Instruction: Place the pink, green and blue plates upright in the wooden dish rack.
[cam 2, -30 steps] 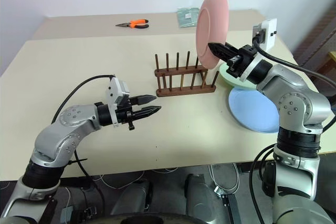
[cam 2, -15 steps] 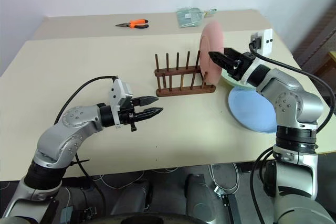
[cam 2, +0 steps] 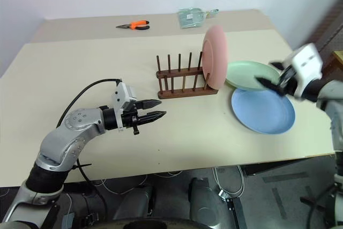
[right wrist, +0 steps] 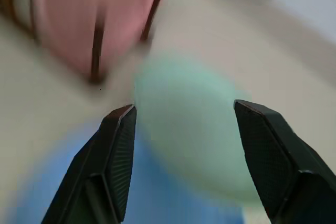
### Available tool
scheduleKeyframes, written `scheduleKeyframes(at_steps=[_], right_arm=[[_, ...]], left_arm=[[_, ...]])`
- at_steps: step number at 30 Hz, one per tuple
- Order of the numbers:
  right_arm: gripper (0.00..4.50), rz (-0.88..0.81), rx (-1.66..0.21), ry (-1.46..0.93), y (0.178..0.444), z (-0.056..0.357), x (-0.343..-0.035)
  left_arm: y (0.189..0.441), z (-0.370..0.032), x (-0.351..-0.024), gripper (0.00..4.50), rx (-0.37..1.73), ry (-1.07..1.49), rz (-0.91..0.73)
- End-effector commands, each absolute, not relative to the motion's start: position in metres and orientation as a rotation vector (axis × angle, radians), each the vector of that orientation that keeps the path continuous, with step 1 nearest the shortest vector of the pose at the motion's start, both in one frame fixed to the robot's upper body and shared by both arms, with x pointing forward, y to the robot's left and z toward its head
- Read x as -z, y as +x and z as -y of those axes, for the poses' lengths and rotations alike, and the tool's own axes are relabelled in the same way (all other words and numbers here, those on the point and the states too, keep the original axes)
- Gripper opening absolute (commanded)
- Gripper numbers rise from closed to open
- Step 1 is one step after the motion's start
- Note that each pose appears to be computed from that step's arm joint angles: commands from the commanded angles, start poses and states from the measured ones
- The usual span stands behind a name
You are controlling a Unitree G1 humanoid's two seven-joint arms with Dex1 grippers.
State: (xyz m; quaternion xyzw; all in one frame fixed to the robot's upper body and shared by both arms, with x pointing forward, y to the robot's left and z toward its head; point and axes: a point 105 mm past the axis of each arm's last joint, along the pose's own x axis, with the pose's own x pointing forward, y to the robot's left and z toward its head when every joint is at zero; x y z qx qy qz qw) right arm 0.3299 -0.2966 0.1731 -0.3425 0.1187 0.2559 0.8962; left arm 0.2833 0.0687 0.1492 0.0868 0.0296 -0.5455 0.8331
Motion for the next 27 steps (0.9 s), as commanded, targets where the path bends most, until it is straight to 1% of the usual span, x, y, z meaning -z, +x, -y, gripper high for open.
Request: scheduleKeyframes(at_steps=[1, 5, 6, 7, 8, 11, 14, 16, 18, 19, 21, 23, 25, 26, 27], right_arm=[[2.98, -0.254, -0.547, -0.925, 0.338, 0.3, -0.169], [2.98, -0.282, -0.508, -1.055, 0.356, 0.305, -0.153], [2.47, -0.277, -0.509, -1.066, 0.359, 0.303, -0.15], [2.11, -0.271, -0.503, -1.078, 0.363, 0.303, -0.147], [1.64, -0.263, -0.503, -1.094, 0.366, 0.301, -0.146], [0.05, -0.243, -0.501, -1.099, 0.371, 0.299, -0.145], [0.01, -0.207, -0.493, -1.119, 0.372, 0.299, -0.153], [0.01, -0.141, -0.442, -1.092, 0.374, 0.3, -0.17], [0.01, -0.012, -0.318, -0.998, 0.38, 0.304, -0.205], [0.01, 0.084, -0.245, -0.924, 0.383, 0.305, -0.23], [0.01, 0.276, -0.176, -0.736, 0.38, 0.3, -0.279], [0.01, 0.454, -0.206, -0.545, 0.368, 0.286, -0.322], [0.01, 0.572, -0.267, -0.405, 0.355, 0.272, -0.352], [0.01, 0.614, -0.33, -0.295, 0.348, 0.262, -0.365], [0.01, 0.637, -0.454, -0.149, 0.338, 0.247, -0.376]], left_arm=[[0.285, -0.065, -0.159, 1.93, 1.164, 0.213, -0.013], [0.281, -0.066, -0.156, 1.93, 1.156, 0.218, -0.013], [0.28, -0.067, -0.155, 1.93, 1.153, 0.221, -0.016], [0.278, -0.068, -0.154, 1.93, 1.15, 0.223, -0.017], [0.278, -0.068, -0.154, 1.93, 1.146, 0.222, -0.017], [0.278, -0.07, -0.153, 1.93, 1.133, 0.223, -0.019], [0.28, -0.072, -0.151, 1.93, 1.122, 0.234, -0.025], [0.28, -0.073, -0.151, 1.93, 1.121, 0.236, -0.026], [0.281, -0.073, -0.151, 1.93, 1.12, 0.237, -0.026], [0.281, -0.073, -0.151, 1.93, 1.121, 0.238, -0.026], [0.282, -0.073, -0.151, 1.93, 1.126, 0.24, -0.024], [0.282, -0.072, -0.149, 1.93, 1.132, 0.241, -0.024], [0.281, -0.072, -0.149, 1.93, 1.137, 0.241, -0.021], [0.282, -0.072, -0.149, 1.93, 1.139, 0.24, -0.018], [0.283, -0.072, -0.15, 1.93, 1.14, 0.239, -0.015]])
